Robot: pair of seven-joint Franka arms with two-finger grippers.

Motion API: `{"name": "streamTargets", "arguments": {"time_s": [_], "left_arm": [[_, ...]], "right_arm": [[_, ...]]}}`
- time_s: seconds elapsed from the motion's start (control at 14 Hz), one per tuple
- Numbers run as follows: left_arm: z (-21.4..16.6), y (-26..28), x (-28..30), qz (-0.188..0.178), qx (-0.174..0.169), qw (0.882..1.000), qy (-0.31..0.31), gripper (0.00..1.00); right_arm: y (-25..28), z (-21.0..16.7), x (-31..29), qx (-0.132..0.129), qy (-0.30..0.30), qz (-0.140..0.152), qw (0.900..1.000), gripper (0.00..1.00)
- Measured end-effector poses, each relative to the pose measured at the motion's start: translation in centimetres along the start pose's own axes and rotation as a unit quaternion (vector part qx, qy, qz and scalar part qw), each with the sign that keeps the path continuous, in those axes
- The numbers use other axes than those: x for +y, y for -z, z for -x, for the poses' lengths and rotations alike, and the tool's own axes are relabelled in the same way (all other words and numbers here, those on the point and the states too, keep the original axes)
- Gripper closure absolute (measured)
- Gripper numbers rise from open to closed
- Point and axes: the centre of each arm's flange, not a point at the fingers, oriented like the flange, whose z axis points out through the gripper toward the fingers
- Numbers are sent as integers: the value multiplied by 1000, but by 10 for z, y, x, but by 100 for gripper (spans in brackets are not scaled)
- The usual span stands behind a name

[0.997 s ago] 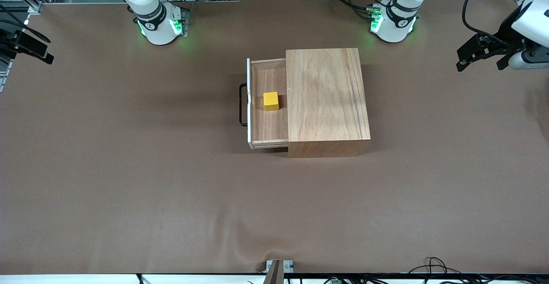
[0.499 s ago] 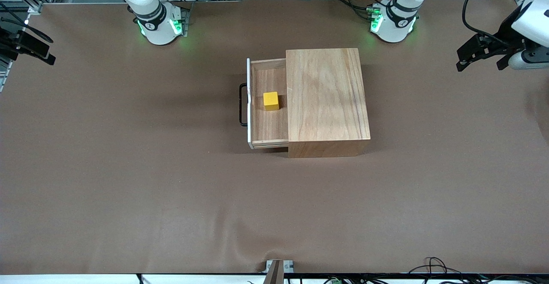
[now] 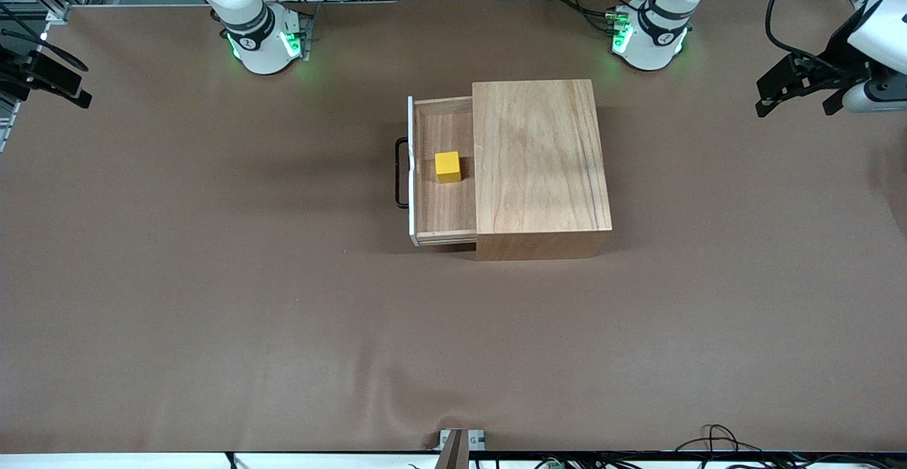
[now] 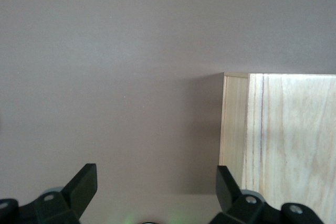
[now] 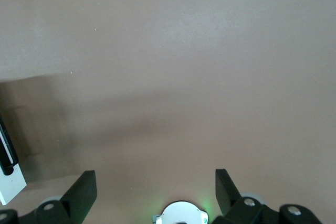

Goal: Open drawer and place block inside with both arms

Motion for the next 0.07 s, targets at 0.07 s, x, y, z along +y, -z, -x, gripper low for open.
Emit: {"name": "streamTargets", "arguments": {"time_s": [0.07], "left_arm": [[0,2,-2,0,1,1000,2,0]], "right_arm": [[0,0,0,0,0,0,1000,0]]}}
